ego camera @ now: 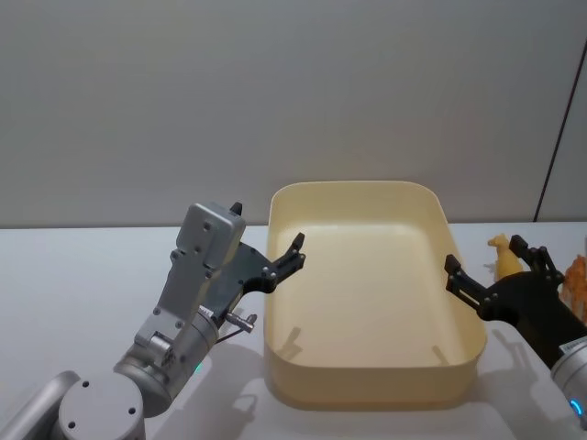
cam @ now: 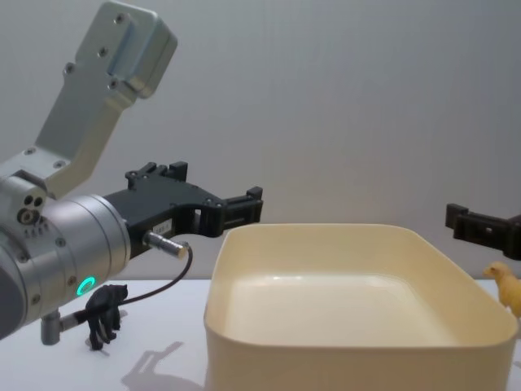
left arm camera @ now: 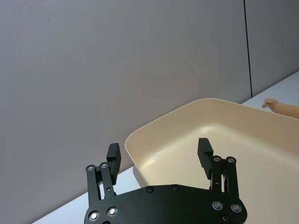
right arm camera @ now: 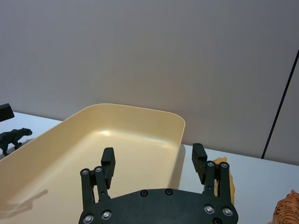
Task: Pick up the toy alternately with two hands and place it into the central storage box.
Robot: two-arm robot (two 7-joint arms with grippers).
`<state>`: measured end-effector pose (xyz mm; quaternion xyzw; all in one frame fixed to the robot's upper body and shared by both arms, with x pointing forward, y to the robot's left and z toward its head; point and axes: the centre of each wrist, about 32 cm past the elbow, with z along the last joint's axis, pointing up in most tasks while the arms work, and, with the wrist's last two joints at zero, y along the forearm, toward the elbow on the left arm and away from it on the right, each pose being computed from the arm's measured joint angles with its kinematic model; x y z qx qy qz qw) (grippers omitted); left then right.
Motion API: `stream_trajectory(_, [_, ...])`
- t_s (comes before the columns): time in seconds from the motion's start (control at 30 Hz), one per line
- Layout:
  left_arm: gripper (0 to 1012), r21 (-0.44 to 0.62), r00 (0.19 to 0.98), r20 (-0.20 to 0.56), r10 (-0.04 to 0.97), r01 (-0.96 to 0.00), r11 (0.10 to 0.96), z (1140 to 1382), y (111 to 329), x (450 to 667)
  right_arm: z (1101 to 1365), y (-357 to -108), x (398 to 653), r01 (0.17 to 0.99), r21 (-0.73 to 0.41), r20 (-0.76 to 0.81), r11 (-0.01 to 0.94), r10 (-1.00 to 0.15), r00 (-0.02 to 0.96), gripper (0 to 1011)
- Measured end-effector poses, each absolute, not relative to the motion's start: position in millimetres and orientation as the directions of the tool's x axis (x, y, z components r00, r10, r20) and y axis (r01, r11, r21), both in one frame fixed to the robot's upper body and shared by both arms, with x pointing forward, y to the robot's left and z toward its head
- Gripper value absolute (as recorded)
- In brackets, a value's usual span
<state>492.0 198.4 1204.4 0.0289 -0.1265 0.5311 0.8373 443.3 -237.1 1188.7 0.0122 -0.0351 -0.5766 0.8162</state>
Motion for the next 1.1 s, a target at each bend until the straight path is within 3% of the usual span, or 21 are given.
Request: stream_trajectory(1.1, [1001,-0.086,0.404,0.242,0.882,-0.897,0.434,1204.4,198.4,492.0,1188.9,-240.2,440.0,0.944,0.062,0.043,0.324,-0.946,0.322,1001])
